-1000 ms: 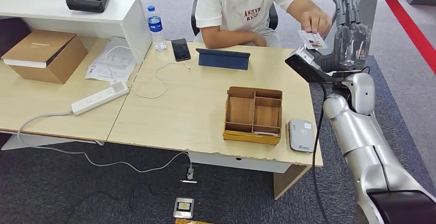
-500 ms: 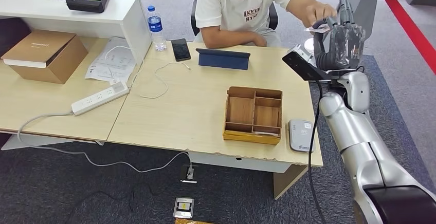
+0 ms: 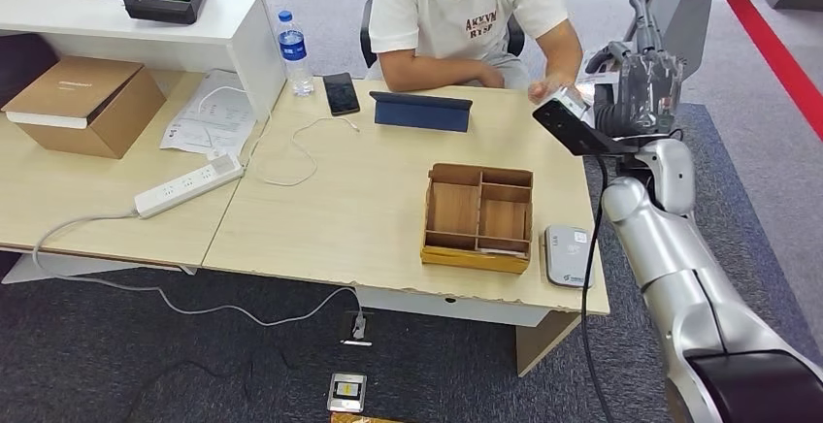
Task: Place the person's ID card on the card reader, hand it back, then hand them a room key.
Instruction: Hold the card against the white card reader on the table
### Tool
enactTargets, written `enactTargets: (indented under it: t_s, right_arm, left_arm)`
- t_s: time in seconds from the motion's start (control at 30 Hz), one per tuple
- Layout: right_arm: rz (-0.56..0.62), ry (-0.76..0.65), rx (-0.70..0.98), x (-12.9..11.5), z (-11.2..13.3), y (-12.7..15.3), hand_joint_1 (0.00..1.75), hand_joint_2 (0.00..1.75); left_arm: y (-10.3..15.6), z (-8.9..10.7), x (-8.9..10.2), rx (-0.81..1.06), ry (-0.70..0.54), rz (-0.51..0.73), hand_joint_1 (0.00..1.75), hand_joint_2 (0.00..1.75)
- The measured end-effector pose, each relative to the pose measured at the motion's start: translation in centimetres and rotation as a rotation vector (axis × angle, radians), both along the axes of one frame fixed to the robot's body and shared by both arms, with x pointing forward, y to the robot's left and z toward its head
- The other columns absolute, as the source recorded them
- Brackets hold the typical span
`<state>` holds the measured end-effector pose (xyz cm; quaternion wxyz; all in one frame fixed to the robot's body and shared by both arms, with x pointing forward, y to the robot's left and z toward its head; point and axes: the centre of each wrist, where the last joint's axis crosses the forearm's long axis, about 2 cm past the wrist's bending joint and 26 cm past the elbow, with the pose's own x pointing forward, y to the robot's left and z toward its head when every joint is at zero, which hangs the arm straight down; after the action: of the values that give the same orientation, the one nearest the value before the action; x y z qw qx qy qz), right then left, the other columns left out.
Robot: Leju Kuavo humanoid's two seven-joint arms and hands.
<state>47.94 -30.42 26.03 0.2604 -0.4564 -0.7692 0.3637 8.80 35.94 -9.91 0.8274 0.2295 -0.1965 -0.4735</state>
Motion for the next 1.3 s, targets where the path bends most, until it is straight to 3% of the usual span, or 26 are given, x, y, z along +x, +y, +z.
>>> enactTargets:
  t_s: [0.23,0.73,1.0,1.3]
  right_arm:
    - [-0.028,0.119,0.035,-1.3,-2.3,-2.8,1.75,1.75]
    - [-0.191,0.346,-0.009,-6.6,-9.2,-12.3,1.75,1.75]
    - [-0.219,0.452,-0.043,-8.2,-11.2,-13.6,1.75,1.75]
    - [-0.197,0.532,-0.074,-8.3,-12.3,-12.4,1.75,1.75]
  left_arm:
    - [0.0,-0.1,-0.2,-0.003,0.012,0.036,0.00,0.00]
    - [0.4,0.0,-0.4,0.001,0.022,0.063,0.00,0.00]
    - [0.5,0.0,-0.3,0.000,0.012,0.056,0.00,0.00]
    - [0.4,0.0,-0.3,0.002,0.009,0.055,0.00,0.00]
